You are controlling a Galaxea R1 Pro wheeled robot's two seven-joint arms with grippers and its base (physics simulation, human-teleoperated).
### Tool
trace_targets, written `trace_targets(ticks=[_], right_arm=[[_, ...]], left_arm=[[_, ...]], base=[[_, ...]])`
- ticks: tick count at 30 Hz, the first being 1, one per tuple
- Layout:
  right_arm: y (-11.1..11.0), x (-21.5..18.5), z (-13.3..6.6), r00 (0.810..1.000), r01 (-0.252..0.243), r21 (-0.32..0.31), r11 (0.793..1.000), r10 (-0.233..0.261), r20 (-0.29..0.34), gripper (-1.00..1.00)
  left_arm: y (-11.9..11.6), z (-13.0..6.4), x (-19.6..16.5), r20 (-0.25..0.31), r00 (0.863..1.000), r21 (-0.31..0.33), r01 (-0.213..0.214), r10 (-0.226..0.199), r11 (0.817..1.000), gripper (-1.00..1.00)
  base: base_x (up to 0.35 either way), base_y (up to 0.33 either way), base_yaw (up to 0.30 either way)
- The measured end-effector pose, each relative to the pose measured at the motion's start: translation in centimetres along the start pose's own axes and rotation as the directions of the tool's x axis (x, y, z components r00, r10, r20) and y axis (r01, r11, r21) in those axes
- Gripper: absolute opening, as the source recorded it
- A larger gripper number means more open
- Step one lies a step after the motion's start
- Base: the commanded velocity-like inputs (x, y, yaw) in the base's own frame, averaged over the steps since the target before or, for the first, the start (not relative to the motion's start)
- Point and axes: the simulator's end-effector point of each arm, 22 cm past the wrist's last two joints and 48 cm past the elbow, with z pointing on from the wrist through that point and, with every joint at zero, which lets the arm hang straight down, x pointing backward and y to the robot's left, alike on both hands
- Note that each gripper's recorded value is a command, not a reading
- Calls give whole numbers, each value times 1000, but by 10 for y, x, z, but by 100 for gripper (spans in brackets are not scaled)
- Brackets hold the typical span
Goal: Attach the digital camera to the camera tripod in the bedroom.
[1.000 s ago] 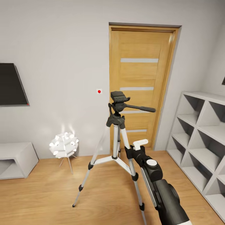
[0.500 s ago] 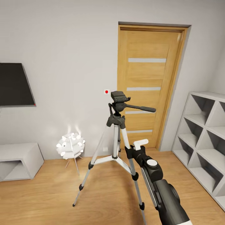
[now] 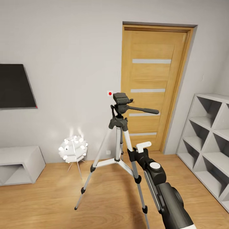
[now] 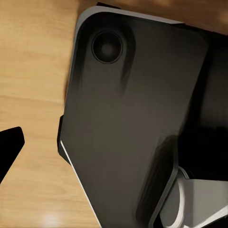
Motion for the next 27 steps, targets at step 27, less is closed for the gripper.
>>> trace_targets(ticks=[27], right_arm=[[-1,0,0,1000,-2,1,1000,2,0,-100]], left_arm=[[-1,0,0,1,1000,1,-5,5,1000,100]], base=[[0,229,0]])
